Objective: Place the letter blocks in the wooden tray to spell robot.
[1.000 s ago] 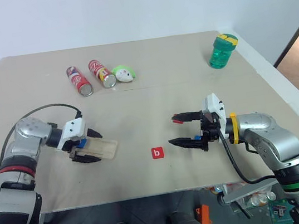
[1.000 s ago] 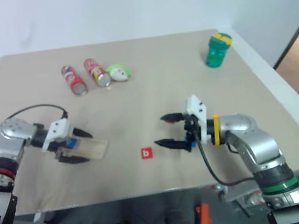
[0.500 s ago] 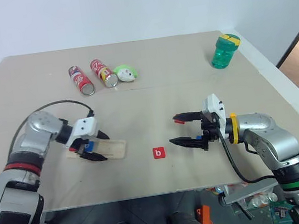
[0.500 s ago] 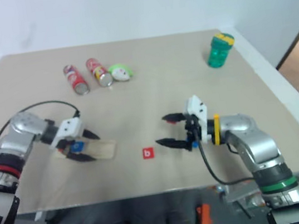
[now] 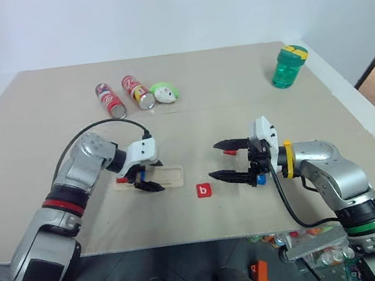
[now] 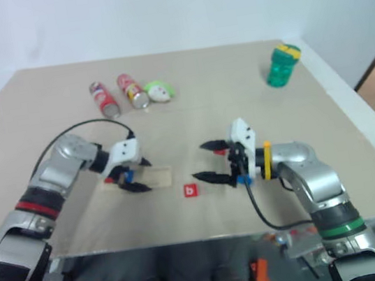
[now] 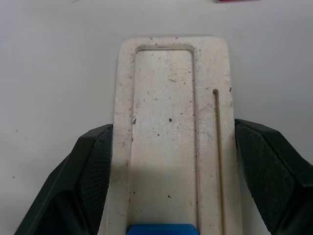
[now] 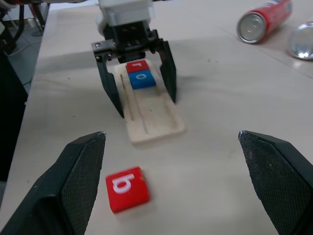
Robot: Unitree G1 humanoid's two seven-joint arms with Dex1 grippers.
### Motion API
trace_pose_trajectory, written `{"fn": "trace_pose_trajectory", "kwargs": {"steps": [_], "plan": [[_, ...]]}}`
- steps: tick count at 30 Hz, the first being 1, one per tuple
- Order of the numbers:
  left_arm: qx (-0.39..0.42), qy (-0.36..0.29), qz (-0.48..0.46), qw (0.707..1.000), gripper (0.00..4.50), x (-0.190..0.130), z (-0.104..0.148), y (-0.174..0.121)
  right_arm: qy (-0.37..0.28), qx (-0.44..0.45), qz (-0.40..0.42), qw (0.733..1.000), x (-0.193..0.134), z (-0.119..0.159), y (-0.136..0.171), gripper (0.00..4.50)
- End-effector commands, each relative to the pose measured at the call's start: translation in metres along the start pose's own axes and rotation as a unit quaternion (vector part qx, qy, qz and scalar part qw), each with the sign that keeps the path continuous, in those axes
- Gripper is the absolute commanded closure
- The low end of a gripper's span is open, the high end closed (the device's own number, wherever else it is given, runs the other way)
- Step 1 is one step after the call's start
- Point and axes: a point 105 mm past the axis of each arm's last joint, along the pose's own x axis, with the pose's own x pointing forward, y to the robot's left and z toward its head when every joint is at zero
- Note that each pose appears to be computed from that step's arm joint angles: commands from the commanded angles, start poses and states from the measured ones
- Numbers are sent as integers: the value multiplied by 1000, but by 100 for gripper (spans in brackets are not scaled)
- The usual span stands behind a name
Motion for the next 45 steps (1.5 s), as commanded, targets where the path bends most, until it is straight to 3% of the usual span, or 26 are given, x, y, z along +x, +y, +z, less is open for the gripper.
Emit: {"fn": "trace_pose_trajectory", "kwargs": {"steps": [1, 15, 17, 18, 23, 26, 31, 35, 41, 45], "plan": [[-4, 5, 14, 1000, 129, 16, 10, 3, -14, -25, 5, 1000, 0, 12, 0, 0], [-21, -3, 10, 1000, 129, 23, 18, -5, -11, -26, 12, 1000, 5, 11, 5, 0], [-23, -11, 17, 1000, 25, 23, 21, -3, -9, -27, 16, 999, 5, 10, 5, 0], [-26, -18, 20, 999, 4, 22, 24, -2, -7, -28, 17, 999, 5, 10, 6, 0], [-19, -50, 46, 998, 4, 1, 40, 6, -7, -26, 17, 999, 4, 10, 6, 0], [-5, -100, 54, 993, 4, -31, 53, 5, 13, -29, 37, 999, 2, 4, 13, 0], [14, -189, 55, 980, 4, -62, 60, -18, 38, -31, 63, 997, 7, -9, 27, 0], [-20, -258, 98, 961, 4, -70, 44, -47, 61, -45, 60, 995, 15, -21, 28, 0], [-71, -262, 219, 937, 4, -57, 4, -91, 62, -44, 46, 996, 28, -27, 21, 0], [-94, -259, 235, 932, 4, -43, 1, -118, 68, -40, 47, 996, 32, -35, 21, 0]]}}
